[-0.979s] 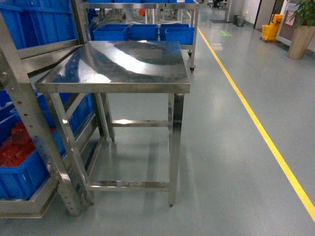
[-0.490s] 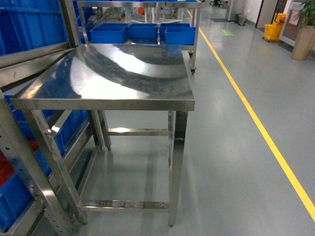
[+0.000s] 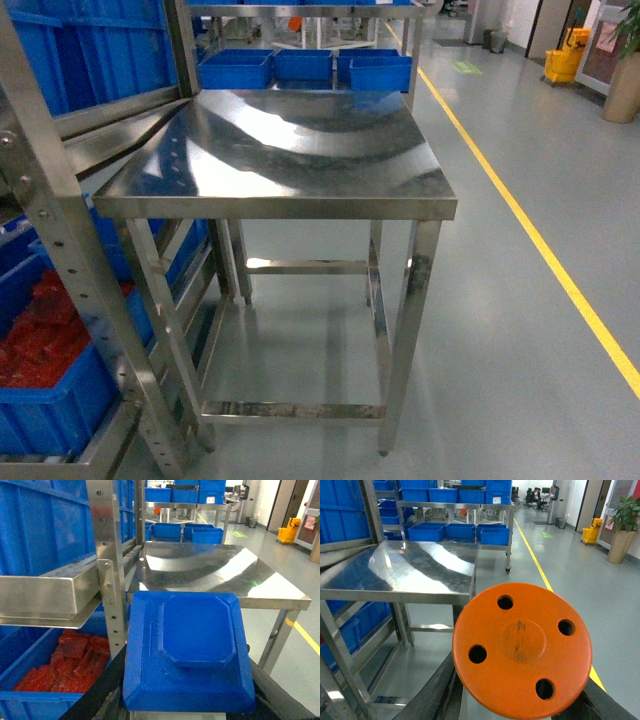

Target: Sort blue parts and orange caps into right shelf containers

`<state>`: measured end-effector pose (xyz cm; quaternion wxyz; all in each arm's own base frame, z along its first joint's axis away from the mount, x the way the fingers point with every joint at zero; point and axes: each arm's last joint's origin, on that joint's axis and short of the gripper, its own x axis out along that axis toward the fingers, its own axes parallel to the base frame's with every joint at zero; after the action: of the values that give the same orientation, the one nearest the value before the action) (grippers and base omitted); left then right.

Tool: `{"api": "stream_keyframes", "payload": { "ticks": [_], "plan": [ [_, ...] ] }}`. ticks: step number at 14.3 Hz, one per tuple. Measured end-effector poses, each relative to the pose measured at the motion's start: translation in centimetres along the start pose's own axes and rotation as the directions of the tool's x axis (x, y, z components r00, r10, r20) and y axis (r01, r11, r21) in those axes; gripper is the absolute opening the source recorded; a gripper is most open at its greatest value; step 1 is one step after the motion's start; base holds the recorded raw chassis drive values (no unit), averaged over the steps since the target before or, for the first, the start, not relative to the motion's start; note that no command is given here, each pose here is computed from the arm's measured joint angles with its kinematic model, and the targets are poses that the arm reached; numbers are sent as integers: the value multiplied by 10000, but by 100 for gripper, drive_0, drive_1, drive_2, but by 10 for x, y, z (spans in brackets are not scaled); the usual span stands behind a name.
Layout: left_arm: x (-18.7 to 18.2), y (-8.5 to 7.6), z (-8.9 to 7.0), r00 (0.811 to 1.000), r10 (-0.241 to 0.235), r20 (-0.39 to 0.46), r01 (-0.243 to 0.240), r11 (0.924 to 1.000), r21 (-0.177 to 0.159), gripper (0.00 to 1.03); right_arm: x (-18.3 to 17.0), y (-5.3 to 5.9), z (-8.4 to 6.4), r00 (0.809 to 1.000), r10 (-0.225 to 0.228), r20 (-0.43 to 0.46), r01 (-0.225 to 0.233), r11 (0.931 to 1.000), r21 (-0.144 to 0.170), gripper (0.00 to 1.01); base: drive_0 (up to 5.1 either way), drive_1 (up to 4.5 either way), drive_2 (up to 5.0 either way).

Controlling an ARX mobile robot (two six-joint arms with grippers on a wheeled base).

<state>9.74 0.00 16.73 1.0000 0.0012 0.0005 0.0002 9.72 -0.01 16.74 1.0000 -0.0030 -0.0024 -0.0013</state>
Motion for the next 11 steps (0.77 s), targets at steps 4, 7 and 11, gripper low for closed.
{"api": "stream_keyframes", "payload": {
  "ticks": [4, 7, 11],
  "plan": [
    [0, 0, 0, 10000, -4, 0, 4, 10000, 0, 43, 0, 0, 0, 10000, 0, -15, 0, 10000, -4, 42, -465, 139, 372],
    [0, 0, 0, 10000, -8, -8, 8, 10000, 0, 43, 0, 0, 0, 10000, 4, -42, -4, 10000, -4, 42, -490, 250, 250],
    [0, 0, 0, 10000, 0, -11, 0, 10000, 0, 43, 0, 0, 0, 10000, 4, -8, -4, 10000, 0, 42, -492, 251, 251]
  ]
}}
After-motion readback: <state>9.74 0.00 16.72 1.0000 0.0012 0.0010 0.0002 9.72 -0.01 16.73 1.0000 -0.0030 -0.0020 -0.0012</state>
